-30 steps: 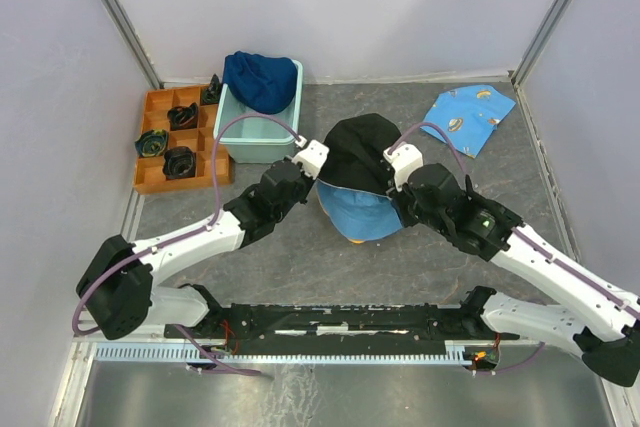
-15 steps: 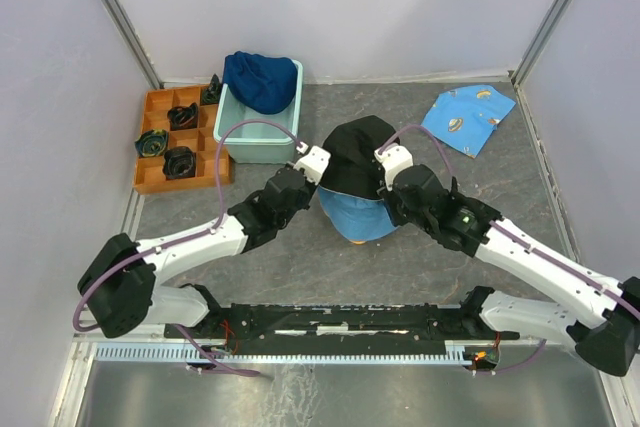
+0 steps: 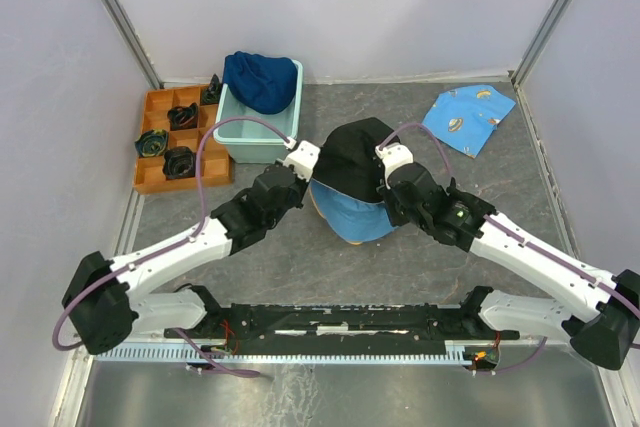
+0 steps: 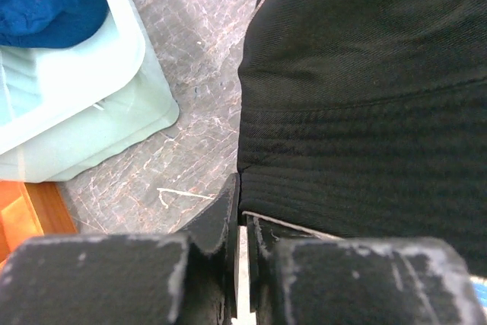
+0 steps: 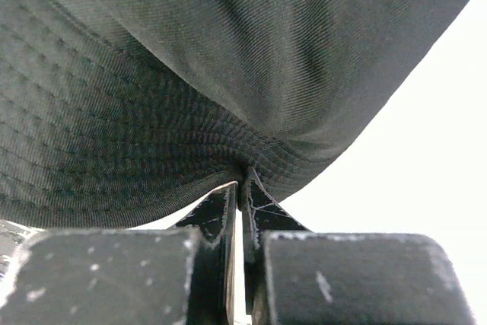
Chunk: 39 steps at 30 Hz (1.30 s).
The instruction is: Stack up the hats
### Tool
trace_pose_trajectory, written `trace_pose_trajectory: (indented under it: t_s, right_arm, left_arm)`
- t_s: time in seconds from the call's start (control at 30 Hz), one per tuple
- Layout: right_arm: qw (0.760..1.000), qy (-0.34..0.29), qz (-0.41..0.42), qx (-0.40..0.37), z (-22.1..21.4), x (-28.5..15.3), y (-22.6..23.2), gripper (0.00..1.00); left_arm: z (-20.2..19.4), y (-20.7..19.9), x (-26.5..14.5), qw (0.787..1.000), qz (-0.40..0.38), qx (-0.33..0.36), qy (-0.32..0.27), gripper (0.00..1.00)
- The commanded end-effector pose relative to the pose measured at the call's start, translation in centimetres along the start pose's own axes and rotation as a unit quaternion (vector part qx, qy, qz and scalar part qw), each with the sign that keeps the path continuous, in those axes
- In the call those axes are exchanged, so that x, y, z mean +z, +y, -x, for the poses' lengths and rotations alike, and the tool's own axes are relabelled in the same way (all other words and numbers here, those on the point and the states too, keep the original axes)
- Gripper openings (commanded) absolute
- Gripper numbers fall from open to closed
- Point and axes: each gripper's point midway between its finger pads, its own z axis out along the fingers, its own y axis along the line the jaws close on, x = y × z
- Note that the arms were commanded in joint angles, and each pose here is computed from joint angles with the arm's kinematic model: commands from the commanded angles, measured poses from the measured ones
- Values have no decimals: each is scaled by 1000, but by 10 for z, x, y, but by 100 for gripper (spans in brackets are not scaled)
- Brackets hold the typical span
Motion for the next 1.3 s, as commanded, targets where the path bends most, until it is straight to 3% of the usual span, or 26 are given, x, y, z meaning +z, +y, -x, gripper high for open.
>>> trace_pose_trajectory:
  t_s: [0.0,0.07,0.17,0.37,0.77,1.1,1.27]
  right_arm:
    - [995,92,-21,6,-49,-7,-11,7]
    - [996,90,-18,7,-48,-8,-10,15]
    - [996,86,-13,5,-45,-8,-8,16]
    - [997,75,0,10,-39,-10,-3,32]
    - [999,26,26,22,-19,-34,-2,42]
    - [999,13,11,38,-16,-47,-11,43]
    - [996,-28,-51,63,4,-67,-38,56]
  left_arm:
    - [-4,10,-19,999,5,-31,9,13]
    - [-4,9,-22,999,2,-41,12,16]
    - [-5,6,-27,998,-9,-52,22,24]
    - [-3,10,-39,996,-5,-83,25,33]
    - [39,15,-72,982,-12,-190,3,46]
    - [57,-7,-87,936,-42,-346,50,49]
    - [63,-28,-91,894,-73,-435,83,64]
